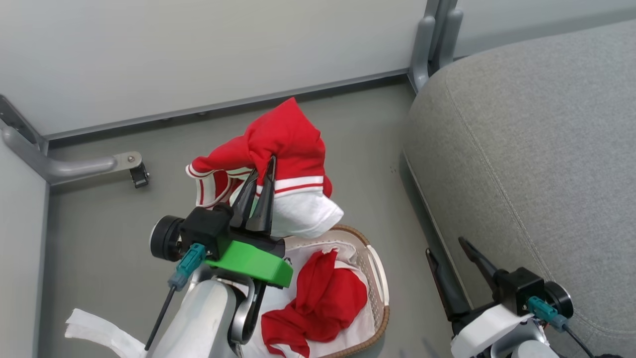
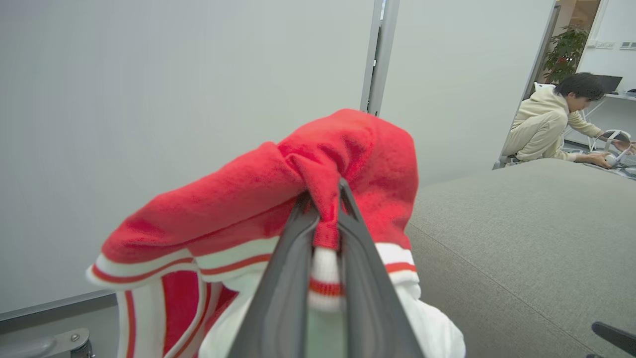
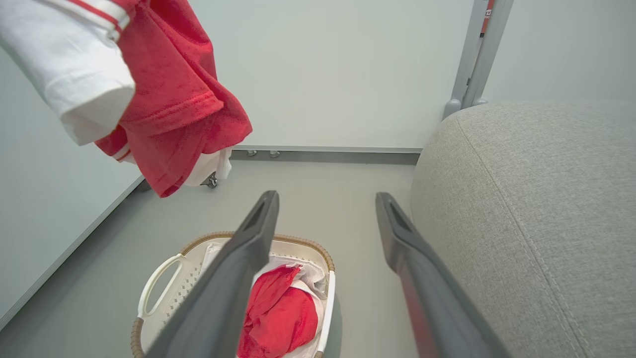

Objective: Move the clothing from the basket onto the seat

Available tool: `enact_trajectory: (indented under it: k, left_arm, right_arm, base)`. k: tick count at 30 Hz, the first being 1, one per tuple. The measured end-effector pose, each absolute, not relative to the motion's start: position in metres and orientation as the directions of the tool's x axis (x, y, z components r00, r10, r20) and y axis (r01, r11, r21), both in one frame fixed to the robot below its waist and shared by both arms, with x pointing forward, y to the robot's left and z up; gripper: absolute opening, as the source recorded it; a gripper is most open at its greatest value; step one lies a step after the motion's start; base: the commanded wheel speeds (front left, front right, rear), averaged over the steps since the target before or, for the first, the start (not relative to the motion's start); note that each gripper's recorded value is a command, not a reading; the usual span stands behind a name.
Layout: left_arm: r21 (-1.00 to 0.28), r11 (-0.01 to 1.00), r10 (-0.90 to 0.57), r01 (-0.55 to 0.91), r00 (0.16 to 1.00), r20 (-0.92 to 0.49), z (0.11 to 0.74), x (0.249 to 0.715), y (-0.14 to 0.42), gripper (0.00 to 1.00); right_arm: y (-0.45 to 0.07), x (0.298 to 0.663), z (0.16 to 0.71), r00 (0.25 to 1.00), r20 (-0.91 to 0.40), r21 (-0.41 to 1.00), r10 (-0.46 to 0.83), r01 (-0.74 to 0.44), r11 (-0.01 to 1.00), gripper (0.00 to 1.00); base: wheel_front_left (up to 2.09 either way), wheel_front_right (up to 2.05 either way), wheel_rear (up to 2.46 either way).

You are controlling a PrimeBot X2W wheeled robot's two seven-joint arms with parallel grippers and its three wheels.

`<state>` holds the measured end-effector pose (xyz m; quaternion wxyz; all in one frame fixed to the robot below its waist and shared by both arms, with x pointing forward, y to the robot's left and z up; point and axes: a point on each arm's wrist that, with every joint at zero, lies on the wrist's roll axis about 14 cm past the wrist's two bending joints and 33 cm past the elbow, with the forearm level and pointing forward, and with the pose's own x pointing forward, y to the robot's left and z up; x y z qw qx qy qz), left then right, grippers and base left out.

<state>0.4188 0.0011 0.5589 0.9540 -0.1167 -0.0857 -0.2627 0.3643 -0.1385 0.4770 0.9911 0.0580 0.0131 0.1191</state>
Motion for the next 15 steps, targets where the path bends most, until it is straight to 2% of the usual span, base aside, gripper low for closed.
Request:
enact_trajectory:
  k: [9, 11, 15]
  left_arm:
    - [-0.188, 0.793, -0.506, 0.579, 0.799, 0.325, 0.597, 0.398, -0.012, 0.0]
    - [-0.187, 0.788, -0.515, 0.587, 0.794, 0.322, 0.596, 0.396, -0.015, 0.0]
    - [-0.194, 0.781, -0.526, 0.594, 0.792, 0.311, 0.592, 0.394, -0.02, 0.0]
  right_arm:
    - [-0.115, 0.356, 0.488, 0.952, 0.023, 0.114, 0.305, -0.306, 0.945, 1.0]
    - [-0.105, 0.359, 0.5, 0.938, 0.058, 0.101, 0.342, -0.346, 0.933, 1.0]
    - [-0.082, 0.373, 0.554, 0.881, 0.212, 0.056, 0.423, -0.443, 0.895, 1.0]
  base:
    - [0.0, 0.0, 0.0]
    - [0.0, 0.0, 0.0]
    - [0.0, 0.0, 0.0]
